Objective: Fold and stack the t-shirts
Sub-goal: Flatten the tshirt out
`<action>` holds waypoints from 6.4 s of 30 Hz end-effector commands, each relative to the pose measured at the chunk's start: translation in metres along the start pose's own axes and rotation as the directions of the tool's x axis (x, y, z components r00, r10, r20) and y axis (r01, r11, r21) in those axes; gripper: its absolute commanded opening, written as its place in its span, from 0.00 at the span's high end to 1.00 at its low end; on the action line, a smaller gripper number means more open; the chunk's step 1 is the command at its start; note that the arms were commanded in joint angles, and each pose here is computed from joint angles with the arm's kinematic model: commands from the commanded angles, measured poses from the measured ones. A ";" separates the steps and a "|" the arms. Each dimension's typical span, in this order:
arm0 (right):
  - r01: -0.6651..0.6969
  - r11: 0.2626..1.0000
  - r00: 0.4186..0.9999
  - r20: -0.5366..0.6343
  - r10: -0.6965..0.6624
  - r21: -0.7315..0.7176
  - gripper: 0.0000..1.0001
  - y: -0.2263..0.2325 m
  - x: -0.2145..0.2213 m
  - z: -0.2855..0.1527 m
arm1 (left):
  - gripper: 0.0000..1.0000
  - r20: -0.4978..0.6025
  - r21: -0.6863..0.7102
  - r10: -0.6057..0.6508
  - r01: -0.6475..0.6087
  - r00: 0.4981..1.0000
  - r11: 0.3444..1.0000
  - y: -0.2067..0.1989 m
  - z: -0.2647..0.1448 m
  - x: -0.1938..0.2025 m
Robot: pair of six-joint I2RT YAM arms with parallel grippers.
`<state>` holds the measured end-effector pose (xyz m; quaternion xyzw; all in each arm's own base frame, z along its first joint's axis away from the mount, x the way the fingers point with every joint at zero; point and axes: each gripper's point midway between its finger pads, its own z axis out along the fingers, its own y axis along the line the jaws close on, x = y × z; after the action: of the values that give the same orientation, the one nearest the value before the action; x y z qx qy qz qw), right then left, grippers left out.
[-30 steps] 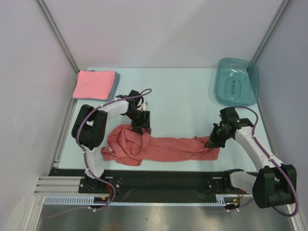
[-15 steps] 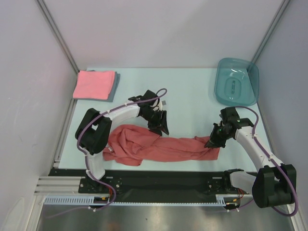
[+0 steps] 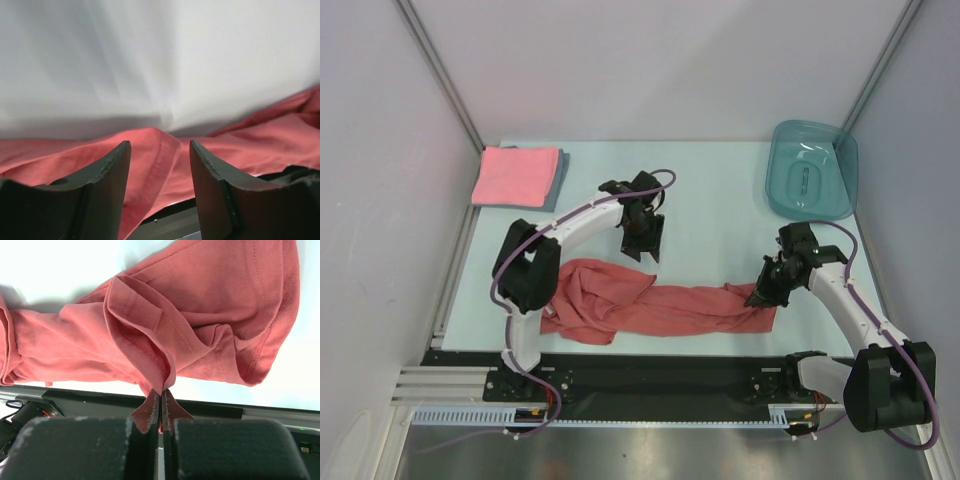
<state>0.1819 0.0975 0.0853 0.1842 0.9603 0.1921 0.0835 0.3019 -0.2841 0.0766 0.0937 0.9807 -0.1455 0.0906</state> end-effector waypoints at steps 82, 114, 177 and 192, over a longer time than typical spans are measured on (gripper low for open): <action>0.065 0.989 0.998 0.018 -0.063 -0.136 1.00 0.019 0.004 -0.010 | 0.60 -0.135 -0.565 -0.314 0.187 0.940 0.804 0.015 0.021 0.057; 0.127 0.958 0.936 0.352 -0.030 -0.257 1.00 0.110 -0.108 -0.159 | 1.00 0.708 0.217 -0.299 0.206 0.640 0.954 0.040 -0.346 -0.051; 0.248 0.882 0.773 0.630 0.070 -0.402 1.00 0.162 -0.347 0.007 | 1.00 0.858 0.138 -0.149 0.060 0.492 0.989 0.195 -0.167 -0.320; 0.520 0.765 0.571 0.820 0.019 -0.380 1.00 0.226 -0.357 -0.167 | 1.00 0.987 0.150 -0.139 -0.170 0.076 0.974 0.112 -0.421 -0.299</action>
<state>0.5688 0.0892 0.2362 0.1466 0.7955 0.3479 0.4740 0.6214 -0.0993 0.3284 -0.0592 0.7574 -0.2580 0.5969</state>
